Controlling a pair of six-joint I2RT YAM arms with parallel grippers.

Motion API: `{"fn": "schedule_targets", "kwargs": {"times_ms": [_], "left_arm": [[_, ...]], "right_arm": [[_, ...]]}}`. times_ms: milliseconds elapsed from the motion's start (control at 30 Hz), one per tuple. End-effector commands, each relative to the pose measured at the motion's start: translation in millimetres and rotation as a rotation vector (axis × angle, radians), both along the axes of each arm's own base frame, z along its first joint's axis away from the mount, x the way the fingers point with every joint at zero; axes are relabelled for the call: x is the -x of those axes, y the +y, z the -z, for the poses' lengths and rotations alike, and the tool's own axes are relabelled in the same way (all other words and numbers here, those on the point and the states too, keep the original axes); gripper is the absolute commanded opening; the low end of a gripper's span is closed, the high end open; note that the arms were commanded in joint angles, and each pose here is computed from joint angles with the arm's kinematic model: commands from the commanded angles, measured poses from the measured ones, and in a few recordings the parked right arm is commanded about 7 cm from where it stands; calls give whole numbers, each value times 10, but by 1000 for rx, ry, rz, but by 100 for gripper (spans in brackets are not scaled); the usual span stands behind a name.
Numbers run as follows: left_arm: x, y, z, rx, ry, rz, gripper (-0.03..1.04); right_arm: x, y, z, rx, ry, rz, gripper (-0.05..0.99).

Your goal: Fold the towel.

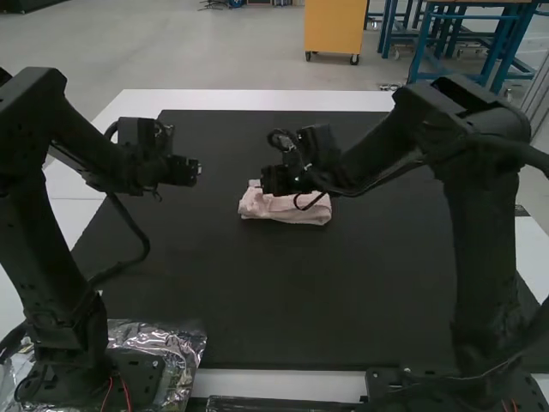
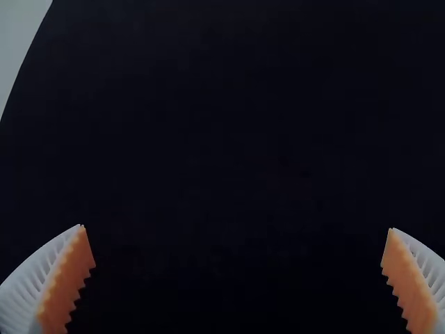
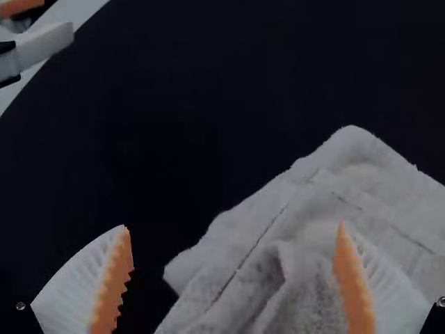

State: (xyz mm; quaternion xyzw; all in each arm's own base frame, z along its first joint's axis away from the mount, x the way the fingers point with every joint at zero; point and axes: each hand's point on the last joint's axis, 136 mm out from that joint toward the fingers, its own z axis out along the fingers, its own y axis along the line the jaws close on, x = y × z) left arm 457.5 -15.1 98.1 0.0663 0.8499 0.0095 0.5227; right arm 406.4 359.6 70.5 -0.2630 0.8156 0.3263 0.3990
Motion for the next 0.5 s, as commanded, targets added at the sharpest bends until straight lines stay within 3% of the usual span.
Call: {"fn": "schedule_targets", "kwargs": {"times_ms": [0,33,67,133,167,333,467], "left_arm": [[16,11,-203,-9,-51,-6,97],[20,11,-209,-9,-53,-6,97],[24,11,-216,-9,-54,-6,97],[27,11,-227,-9,-57,-6,97],[27,11,-227,-9,-57,-6,97],[28,46,-244,-17,-62,-24,97],[21,132,-280,-58,-76,-75,97]], "right_arm": [[-36,-4,-277,-48,-42,15,64],[-50,-28,-330,-60,-56,22,60],[-62,-63,-375,-72,-72,30,48],[-104,-134,-470,-111,-111,50,7],[-131,-176,-480,-121,-119,61,-3],[-134,-301,-282,-97,-93,79,-3],[-128,-318,-113,-84,-77,79,-3]]}}
